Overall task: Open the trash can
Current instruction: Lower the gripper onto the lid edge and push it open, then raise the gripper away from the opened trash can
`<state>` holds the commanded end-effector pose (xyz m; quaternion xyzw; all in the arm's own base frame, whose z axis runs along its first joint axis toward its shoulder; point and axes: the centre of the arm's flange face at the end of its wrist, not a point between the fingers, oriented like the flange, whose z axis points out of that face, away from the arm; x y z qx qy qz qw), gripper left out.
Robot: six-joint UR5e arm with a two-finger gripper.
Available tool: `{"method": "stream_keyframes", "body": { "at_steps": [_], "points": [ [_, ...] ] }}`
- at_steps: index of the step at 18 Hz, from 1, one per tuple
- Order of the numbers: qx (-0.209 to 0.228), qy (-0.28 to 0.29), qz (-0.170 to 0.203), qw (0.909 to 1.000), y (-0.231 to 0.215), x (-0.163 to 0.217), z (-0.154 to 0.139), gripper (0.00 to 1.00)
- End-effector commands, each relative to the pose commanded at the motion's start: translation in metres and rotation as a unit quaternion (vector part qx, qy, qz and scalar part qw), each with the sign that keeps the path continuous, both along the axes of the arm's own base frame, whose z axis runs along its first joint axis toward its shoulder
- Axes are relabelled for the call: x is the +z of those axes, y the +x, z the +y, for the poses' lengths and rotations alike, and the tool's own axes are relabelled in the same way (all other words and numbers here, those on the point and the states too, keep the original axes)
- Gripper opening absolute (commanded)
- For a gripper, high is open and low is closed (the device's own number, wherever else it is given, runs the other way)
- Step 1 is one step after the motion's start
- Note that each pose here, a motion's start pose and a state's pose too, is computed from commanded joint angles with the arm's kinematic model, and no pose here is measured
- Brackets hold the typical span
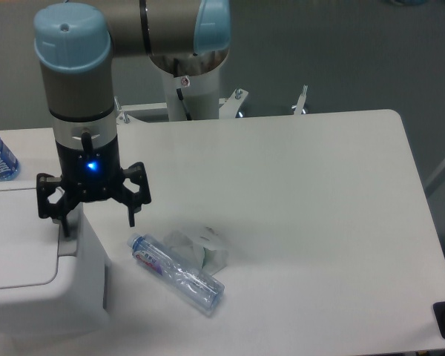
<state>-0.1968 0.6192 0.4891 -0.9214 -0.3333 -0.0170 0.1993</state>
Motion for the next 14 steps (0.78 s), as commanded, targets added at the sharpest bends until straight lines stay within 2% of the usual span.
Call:
{"method": "stream_keyframes", "body": {
  "at_steps": [14],
  "points": [
    [0.004, -0.001, -0.001, 1.0, -0.0059, -0.0012, -0.0015, 1.0]
  ]
}}
